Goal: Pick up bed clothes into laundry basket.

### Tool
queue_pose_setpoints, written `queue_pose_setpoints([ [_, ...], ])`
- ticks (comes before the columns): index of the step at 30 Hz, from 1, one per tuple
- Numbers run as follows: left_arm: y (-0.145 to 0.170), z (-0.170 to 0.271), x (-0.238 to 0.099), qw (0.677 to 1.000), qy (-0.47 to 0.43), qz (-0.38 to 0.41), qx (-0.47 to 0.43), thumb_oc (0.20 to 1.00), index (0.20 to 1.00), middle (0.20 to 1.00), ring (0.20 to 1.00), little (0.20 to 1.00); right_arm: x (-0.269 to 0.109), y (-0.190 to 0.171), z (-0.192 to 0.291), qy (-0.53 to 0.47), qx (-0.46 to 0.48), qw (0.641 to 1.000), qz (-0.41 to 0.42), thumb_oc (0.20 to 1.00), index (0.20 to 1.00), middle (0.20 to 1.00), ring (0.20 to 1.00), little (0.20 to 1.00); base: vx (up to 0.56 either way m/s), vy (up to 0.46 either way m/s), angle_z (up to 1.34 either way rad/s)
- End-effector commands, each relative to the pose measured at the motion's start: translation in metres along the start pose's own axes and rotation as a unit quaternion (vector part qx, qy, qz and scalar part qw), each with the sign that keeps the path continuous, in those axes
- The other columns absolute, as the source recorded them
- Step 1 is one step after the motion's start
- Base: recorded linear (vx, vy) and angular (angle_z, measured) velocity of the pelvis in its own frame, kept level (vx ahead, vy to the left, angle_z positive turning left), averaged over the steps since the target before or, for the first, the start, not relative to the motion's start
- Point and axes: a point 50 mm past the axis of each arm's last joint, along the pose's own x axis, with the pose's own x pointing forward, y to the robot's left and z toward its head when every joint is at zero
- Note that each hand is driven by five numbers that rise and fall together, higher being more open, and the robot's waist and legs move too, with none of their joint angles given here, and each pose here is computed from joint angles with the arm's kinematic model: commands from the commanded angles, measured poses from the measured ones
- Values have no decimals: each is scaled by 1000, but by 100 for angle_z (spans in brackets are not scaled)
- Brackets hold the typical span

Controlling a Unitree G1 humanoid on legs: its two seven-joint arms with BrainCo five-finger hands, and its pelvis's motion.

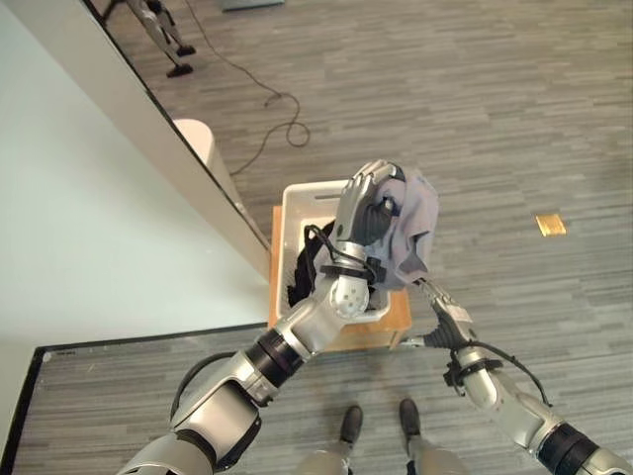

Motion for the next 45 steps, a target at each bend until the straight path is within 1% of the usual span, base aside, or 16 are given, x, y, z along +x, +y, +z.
queue_pose_setpoints([
  [1,-14,43,32,996,-83,8,-13,200,200,200,200,200,20,-10,15,-25,26,999,-33,1000,1000,1000,1000,1000,-58,27,-4],
  [7,-29,29,32,998,-48,-16,27,200,200,200,200,200,33,-6,21,-26,33,999,-32,1000,1000,1000,1000,1000,-41,22,-4],
  [9,-37,14,30,997,-15,-28,66,200,200,200,200,200,44,-6,24,-24,34,998,-37,1000,1000,1000,1000,1000,-60,40,-4],
  [15,-33,-1,49,989,28,-9,147,200,200,200,200,200,71,-12,38,-31,34,997,-55,1000,1000,1000,1000,1000,-66,21,-11],
  [16,-25,-5,60,984,40,5,176,200,200,200,200,200,79,-13,44,-34,37,997,-60,1000,1000,1000,1000,1000,-42,29,-6],
  [17,-25,-5,61,984,39,6,176,200,200,200,200,200,80,-14,44,-35,37,997,-61,1000,1000,1000,1000,1000,-71,40,-1],
  [18,-12,-5,77,978,41,20,202,200,200,200,200,200,85,-15,49,-39,38,997,-61,1000,1000,1000,1000,1000,-31,11,0],
  [20,-4,-4,87,975,40,27,218,200,200,200,200,200,88,-16,51,-40,39,997,-62,1000,1000,1000,1000,1000,-19,5,0],
  [22,23,-2,112,965,40,46,256,200,200,200,200,200,88,-15,52,-42,41,997,-55,1000,1000,1000,1000,1000,0,0,0],
  [23,23,-1,112,965,39,47,256,200,200,200,200,200,89,-15,52,-43,40,997,-55,1000,1000,1000,1000,1000,0,0,0],
  [26,52,3,133,958,39,61,278,200,200,200,200,200,81,-15,48,-43,40,997,-45,1000,1000,1000,1000,1000,12,2,4],
  [29,68,2,141,951,39,60,301,200,200,200,200,200,72,-16,41,-42,41,998,-38,1000,1000,1000,1000,1000,26,-7,13],
  [31,73,2,143,947,34,56,315,200,200,200,200,200,70,-19,39,-42,40,998,-37,1000,1000,1000,1000,1000,20,-25,15],
  [35,65,-3,138,940,28,32,338,200,200,200,200,200,72,-23,37,-38,38,998,-37,1000,1000,1000,1000,1000,-4,-17,17],
  [41,45,-33,111,927,58,-2,370,200,200,200,200,200,90,-27,48,-48,34,997,-39,1000,1000,1000,1000,1000,-38,25,5],
  [45,34,-46,97,928,82,-15,364,200,200,200,200,200,103,-27,58,-51,35,997,-45,1000,1000,1000,1000,1000,-74,46,-8],
])
